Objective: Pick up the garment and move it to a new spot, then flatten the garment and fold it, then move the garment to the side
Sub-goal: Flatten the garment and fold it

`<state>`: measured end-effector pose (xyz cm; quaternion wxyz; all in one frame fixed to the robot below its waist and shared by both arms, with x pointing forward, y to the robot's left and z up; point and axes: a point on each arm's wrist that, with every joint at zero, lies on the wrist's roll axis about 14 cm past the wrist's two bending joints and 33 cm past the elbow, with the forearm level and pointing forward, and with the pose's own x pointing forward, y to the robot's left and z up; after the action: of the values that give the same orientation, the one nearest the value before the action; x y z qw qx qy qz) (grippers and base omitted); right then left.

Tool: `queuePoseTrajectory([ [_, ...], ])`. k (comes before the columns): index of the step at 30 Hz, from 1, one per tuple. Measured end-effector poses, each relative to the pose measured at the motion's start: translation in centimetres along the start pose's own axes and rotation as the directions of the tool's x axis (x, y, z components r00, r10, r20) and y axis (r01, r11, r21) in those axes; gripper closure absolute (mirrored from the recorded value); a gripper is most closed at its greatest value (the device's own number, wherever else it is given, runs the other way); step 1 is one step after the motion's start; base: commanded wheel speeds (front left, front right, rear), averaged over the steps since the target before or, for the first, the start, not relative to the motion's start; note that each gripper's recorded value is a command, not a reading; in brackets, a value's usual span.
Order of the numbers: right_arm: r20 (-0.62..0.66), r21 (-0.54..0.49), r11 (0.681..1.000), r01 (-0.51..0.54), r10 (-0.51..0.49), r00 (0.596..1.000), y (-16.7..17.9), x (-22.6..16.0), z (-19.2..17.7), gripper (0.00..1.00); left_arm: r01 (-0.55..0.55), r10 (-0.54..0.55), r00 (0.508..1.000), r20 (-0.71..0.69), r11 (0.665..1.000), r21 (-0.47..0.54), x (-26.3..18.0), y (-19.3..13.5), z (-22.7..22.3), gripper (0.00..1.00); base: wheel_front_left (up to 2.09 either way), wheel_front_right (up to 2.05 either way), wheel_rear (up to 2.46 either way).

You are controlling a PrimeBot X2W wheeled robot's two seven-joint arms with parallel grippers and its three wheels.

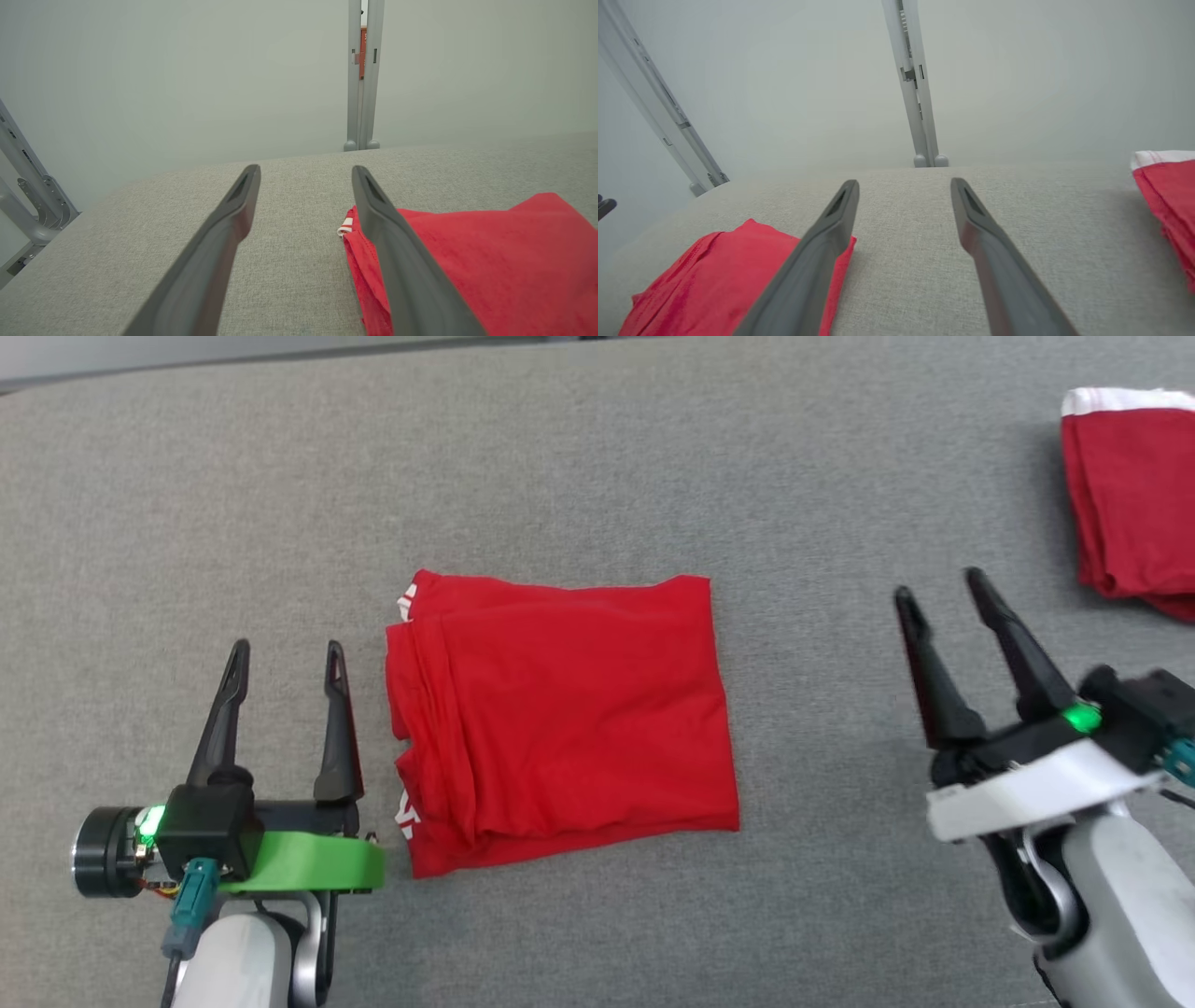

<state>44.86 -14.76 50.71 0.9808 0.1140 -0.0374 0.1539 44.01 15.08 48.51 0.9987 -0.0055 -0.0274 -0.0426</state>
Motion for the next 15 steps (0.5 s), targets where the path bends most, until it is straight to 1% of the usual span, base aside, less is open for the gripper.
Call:
queuePoseTrajectory([
  [3, 0.013, -0.039, 0.996, 0.084, -0.083, 0.996, -1.9, -2.3, 0.8, 0.00, 0.006, -0.006, 1.000, -0.007, 1.000, 0.011, -0.5, 0.1, 0.1, 0.00, 0.00, 0.00, 0.00],
  [5, 0.021, -0.053, 0.991, 0.122, -0.121, 0.992, -2.5, -3.7, 1.2, 0.00, 0.007, -0.007, 1.000, -0.009, 1.000, 0.017, -0.9, 0.0, 0.4, 0.00, 0.00, 0.00, 0.00],
  [11, -0.002, -0.069, 0.982, 0.174, -0.175, 0.985, -2.7, -6.9, 1.6, 0.00, 0.021, -0.021, 1.000, -0.020, 1.000, 0.005, -2.8, -0.7, 0.7, 0.00, 0.00, 0.00, 0.00],
  [15, -0.008, -0.075, 0.980, 0.183, -0.184, 0.983, -2.1, -8.5, 2.0, 0.00, 0.028, -0.028, 0.999, -0.020, 1.000, 0.008, -3.9, -0.9, 1.2, 0.00, 0.00, 0.00, 0.00],
])
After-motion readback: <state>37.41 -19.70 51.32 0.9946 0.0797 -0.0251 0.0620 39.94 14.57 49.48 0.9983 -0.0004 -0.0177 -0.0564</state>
